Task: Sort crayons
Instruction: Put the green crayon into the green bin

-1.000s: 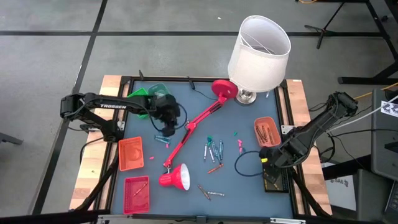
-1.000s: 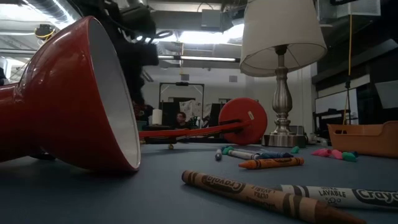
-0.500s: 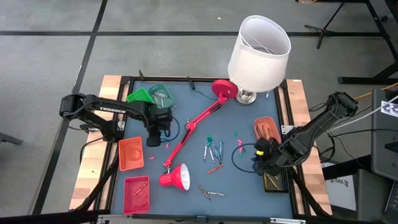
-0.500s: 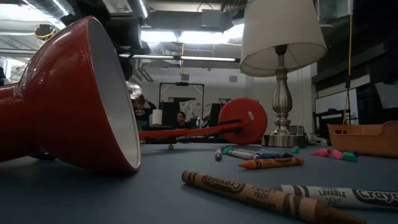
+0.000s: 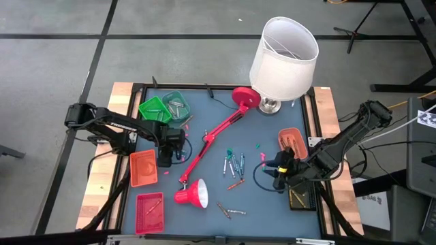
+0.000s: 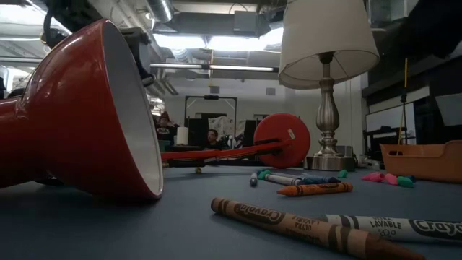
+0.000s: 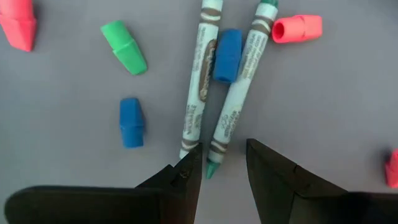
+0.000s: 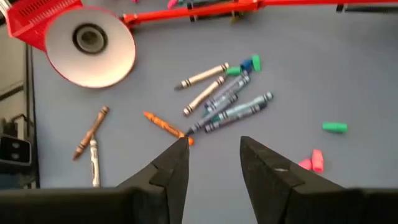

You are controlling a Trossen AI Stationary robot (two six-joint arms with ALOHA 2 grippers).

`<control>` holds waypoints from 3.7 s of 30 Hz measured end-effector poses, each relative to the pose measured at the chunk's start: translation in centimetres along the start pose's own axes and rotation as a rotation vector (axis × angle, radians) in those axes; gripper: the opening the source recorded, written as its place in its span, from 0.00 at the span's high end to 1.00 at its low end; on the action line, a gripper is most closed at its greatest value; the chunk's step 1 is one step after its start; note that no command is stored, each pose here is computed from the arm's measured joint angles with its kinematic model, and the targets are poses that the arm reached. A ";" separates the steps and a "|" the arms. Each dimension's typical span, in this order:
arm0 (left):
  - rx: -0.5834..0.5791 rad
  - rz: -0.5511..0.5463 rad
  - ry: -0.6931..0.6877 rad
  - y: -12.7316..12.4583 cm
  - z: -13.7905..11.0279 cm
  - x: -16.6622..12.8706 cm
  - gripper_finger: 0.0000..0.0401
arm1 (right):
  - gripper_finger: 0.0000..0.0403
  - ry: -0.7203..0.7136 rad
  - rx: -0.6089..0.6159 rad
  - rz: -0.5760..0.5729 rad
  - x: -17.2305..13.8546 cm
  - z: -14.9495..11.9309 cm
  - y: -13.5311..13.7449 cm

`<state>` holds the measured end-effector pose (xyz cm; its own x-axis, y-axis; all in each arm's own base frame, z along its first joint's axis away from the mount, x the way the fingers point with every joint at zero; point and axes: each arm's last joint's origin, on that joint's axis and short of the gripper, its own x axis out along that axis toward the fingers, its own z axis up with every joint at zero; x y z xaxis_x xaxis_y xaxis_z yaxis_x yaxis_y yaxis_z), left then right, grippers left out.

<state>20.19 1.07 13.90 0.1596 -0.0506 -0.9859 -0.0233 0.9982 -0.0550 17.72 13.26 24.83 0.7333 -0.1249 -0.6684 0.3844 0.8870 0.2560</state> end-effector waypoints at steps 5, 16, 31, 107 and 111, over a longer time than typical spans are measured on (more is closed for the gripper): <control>0.000 0.019 -0.011 0.1 -0.2 0.3 0.73 | 0.65 -0.031 0.043 -0.015 0.6 0.9 -0.3; 0.001 0.024 -0.011 0.1 -0.2 0.3 0.81 | 0.65 -0.105 0.021 -0.057 2.7 4.5 -2.1; 0.030 0.018 0.003 0.1 0.1 -0.1 0.98 | 0.65 -0.121 0.100 -0.232 6.5 7.4 -5.6; -0.804 0.565 0.290 11.7 -1.9 -10.2 0.97 | 0.65 0.239 0.256 -0.173 15.2 4.0 -5.9; -0.802 0.564 0.299 11.7 -2.0 -10.2 0.89 | 0.65 0.239 0.256 -0.173 15.2 4.0 -5.9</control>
<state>16.32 13.20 23.01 -0.3287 0.3039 -0.8942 -0.6896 0.5696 0.4472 28.84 4.36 15.99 0.5061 -0.1289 -0.8528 0.6406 0.7183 0.2715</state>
